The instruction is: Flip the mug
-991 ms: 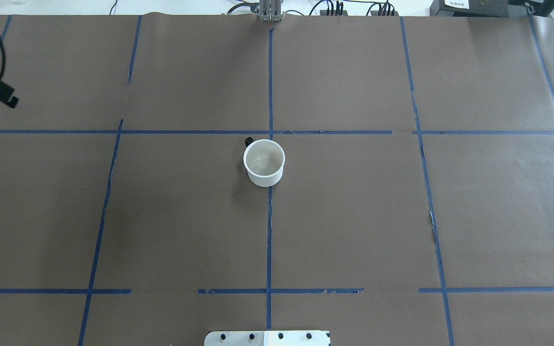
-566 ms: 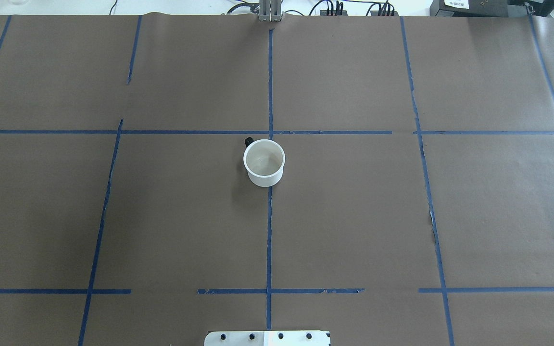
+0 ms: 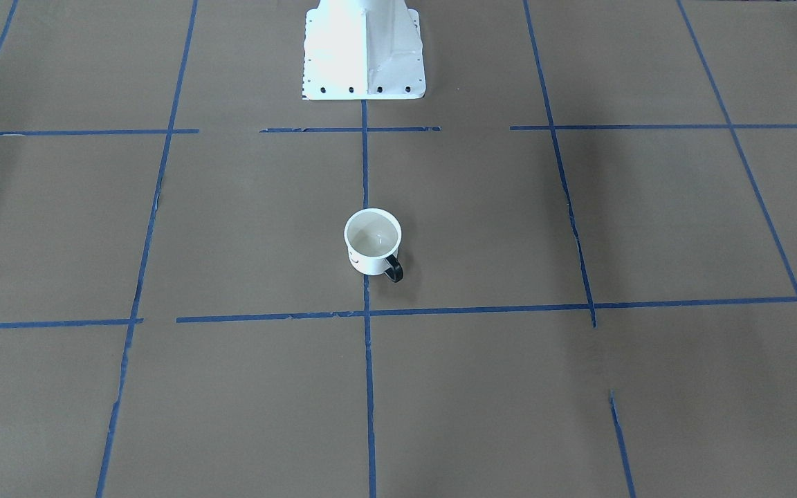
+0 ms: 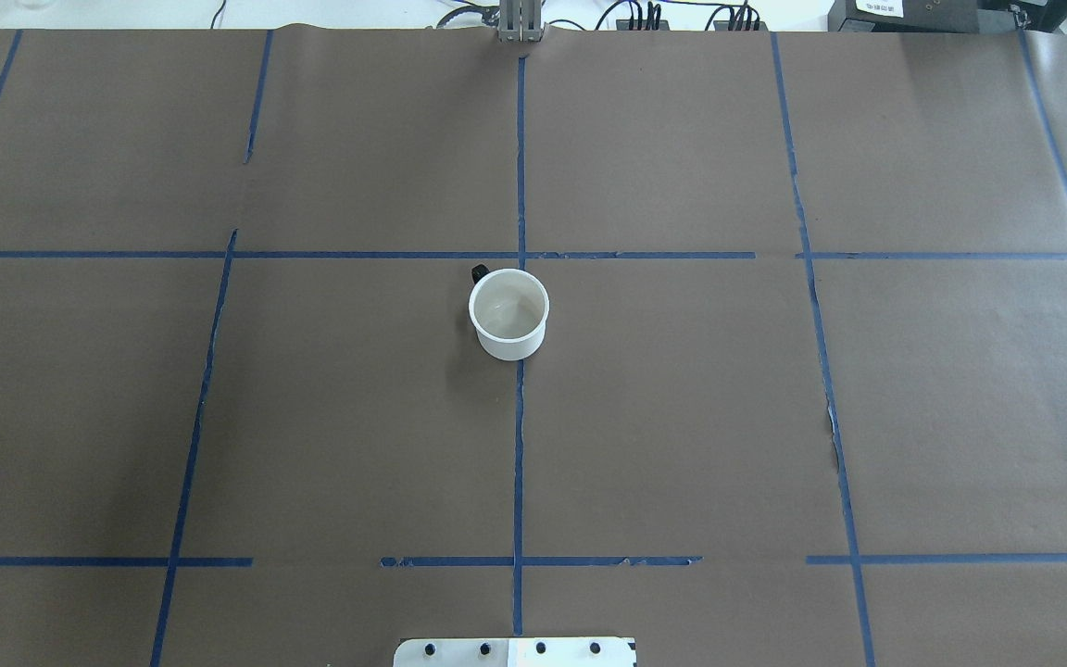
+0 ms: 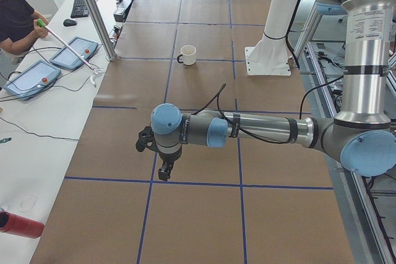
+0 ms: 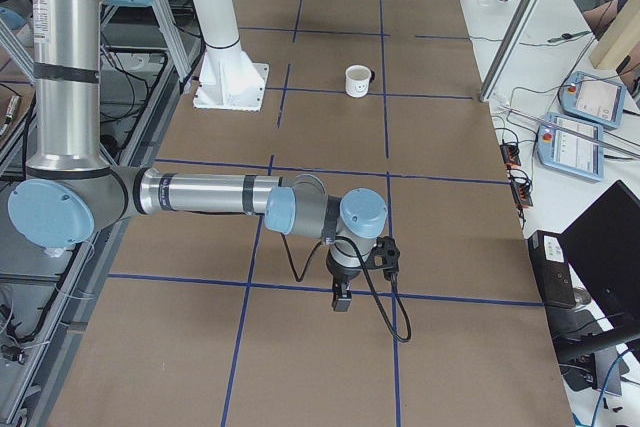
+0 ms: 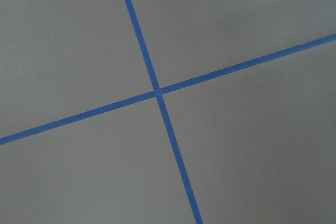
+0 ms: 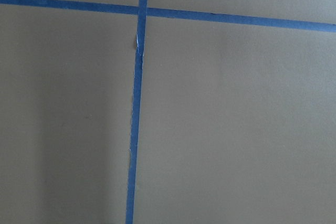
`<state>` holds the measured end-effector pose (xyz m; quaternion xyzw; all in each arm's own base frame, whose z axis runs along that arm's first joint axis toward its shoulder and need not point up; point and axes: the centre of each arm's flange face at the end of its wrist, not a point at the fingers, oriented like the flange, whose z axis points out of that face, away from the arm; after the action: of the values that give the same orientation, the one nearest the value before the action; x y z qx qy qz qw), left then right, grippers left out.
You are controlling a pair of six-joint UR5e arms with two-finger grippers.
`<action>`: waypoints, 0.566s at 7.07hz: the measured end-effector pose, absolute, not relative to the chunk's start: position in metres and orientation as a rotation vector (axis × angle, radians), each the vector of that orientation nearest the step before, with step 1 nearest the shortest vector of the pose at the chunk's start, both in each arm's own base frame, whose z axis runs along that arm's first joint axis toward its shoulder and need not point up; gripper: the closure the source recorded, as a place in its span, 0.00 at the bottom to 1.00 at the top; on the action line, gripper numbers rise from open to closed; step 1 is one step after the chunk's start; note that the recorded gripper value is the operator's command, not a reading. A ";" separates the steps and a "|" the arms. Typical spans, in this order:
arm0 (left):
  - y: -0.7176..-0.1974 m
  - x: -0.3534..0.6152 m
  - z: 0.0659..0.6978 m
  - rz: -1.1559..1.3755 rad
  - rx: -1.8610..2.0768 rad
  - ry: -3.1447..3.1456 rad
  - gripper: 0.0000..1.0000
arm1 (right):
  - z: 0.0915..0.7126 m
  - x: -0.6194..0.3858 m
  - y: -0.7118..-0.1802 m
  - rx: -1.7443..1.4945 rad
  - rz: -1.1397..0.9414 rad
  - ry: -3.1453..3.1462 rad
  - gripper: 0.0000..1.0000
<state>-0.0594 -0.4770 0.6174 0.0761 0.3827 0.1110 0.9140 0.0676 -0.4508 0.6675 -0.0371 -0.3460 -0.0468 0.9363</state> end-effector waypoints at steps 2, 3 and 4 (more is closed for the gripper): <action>-0.465 -0.062 0.624 0.223 0.122 0.791 0.00 | 0.668 0.068 -0.451 -0.076 -0.096 -0.707 0.00; -0.460 -0.067 0.627 0.237 0.129 0.788 0.00 | 0.668 0.068 -0.451 -0.076 -0.096 -0.707 0.00; -0.458 -0.076 0.627 0.237 0.144 0.785 0.00 | 0.668 0.068 -0.451 -0.076 -0.096 -0.707 0.00</action>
<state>-0.0757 -0.4576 0.6272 0.0699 0.3814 0.1151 0.9145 0.0676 -0.4508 0.6675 -0.0370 -0.3460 -0.0468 0.9363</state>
